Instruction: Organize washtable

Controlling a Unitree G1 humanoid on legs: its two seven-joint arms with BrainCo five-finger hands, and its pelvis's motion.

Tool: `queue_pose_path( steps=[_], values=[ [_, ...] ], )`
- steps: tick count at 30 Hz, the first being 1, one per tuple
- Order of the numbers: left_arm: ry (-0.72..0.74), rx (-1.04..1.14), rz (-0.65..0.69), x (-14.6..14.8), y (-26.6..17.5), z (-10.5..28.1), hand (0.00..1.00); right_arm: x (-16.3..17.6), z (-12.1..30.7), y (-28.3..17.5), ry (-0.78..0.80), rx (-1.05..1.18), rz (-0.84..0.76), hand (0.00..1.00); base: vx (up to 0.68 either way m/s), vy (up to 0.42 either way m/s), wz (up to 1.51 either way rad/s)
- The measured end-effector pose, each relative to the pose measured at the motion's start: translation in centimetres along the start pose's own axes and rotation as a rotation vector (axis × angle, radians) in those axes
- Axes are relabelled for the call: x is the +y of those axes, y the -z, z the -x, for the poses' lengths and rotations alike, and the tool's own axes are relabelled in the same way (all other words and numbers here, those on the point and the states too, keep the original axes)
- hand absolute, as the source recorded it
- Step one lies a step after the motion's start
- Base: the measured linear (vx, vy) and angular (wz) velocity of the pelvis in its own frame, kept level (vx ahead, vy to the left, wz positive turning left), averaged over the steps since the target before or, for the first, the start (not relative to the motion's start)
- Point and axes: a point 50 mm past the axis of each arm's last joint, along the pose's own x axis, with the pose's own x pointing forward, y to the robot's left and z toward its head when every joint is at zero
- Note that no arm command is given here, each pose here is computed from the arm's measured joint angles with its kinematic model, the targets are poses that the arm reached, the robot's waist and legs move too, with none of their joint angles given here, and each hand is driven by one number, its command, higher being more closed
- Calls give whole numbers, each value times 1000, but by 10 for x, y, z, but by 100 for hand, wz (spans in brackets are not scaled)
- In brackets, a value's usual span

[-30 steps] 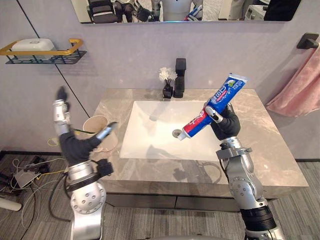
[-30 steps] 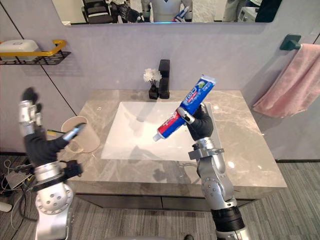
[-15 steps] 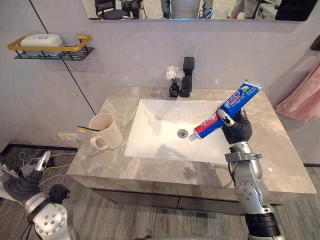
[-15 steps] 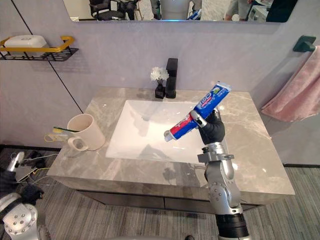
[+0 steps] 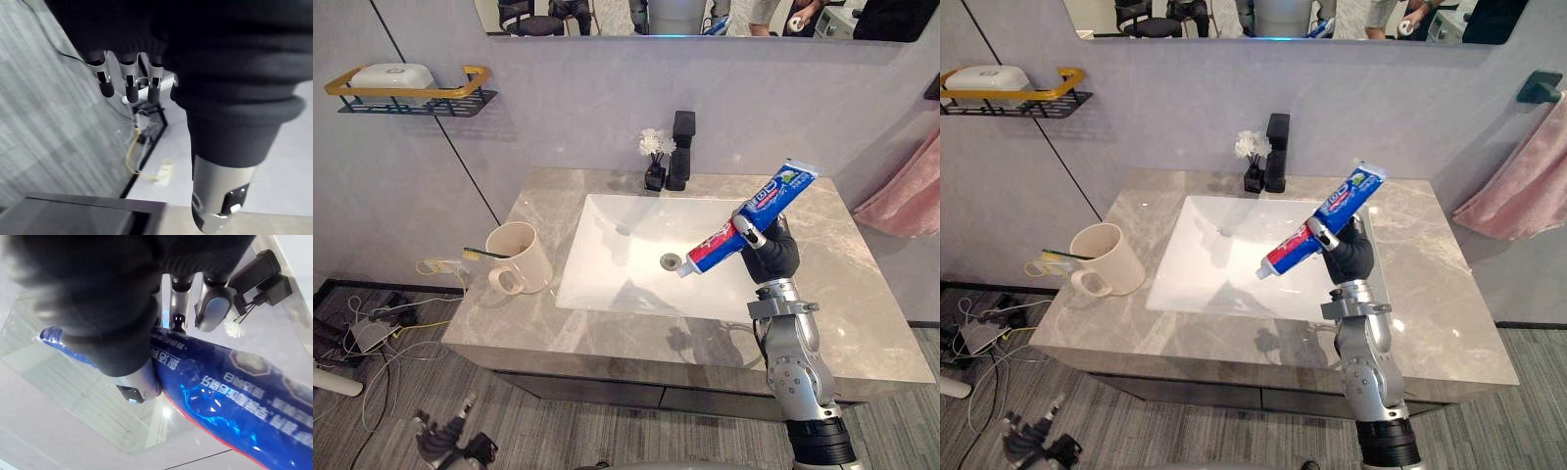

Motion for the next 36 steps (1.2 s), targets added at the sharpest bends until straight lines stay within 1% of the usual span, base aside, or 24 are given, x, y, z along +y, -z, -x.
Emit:
queue_pose_path(
  steps=[2, 4, 8, 14, 19, 28, 33, 36],
  values=[
    [4, 36, -10, 0, 8, 0, 0, 0, 0, 0, -1, -3, 0, 100, 0, 0, 6],
    [38, 72, -53, -4, 16, 1, 0, 2, 0, 1, -10, -4, 0, 100, 0, 0, 8],
    [118, 127, -115, -18, 29, 5, 0, 8, 0, 6, -40, 27, 2, 100, -26, -2, 5],
    [194, 152, -190, -29, 38, 10, 0, 10, -5, 4, -49, 23, 27, 100, -22, -2, 3],
    [242, 155, -249, -35, 42, 13, 0, 19, -20, -4, -113, -3, 91, 100, -16, -1, 2],
    [318, 166, -342, -40, 49, 17, 0, 61, -58, -16, -304, -80, 180, 100, -18, 2, 5],
    [340, 160, -353, -42, 48, 17, 0, 73, -77, -15, -356, -81, 300, 100, -29, 2, 7],
    [359, 157, -403, -41, 49, 16, 0, 86, -92, -13, -408, -84, 393, 100, -26, 0, 5]
  ],
)
